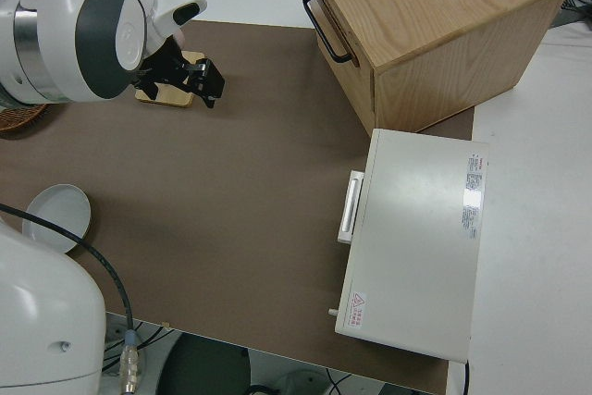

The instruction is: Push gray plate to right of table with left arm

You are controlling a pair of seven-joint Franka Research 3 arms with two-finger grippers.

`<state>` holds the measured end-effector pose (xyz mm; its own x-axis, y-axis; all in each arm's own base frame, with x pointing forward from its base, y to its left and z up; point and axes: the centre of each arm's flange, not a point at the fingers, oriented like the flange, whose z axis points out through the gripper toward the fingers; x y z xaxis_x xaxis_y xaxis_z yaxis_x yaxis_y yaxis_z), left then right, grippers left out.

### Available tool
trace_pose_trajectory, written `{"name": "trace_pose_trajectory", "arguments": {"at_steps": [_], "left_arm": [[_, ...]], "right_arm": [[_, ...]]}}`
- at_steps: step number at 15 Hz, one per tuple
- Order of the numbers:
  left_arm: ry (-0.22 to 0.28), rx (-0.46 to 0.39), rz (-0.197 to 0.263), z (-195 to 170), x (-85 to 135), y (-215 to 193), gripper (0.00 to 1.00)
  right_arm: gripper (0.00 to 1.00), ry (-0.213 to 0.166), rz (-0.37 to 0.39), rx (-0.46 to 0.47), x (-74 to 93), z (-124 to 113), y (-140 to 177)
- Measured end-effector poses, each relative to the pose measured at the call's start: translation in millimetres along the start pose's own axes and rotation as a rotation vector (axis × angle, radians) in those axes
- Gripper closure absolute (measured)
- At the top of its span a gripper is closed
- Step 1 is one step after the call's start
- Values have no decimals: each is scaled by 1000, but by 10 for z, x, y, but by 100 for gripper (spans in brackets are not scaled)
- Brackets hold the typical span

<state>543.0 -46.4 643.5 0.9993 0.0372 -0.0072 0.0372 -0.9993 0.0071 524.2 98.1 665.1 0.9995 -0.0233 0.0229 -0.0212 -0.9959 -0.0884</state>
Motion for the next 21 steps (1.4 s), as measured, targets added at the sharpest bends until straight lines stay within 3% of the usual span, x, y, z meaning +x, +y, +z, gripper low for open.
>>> {"name": "trace_pose_trajectory", "arguments": {"at_steps": [16,21], "left_arm": [[7,-1,7,-28,4,38,0],[-15,0,12,88,62,66,0]], "right_arm": [[0,0,0,0,0,0,0],[0,0,0,0,0,0,0]]}}
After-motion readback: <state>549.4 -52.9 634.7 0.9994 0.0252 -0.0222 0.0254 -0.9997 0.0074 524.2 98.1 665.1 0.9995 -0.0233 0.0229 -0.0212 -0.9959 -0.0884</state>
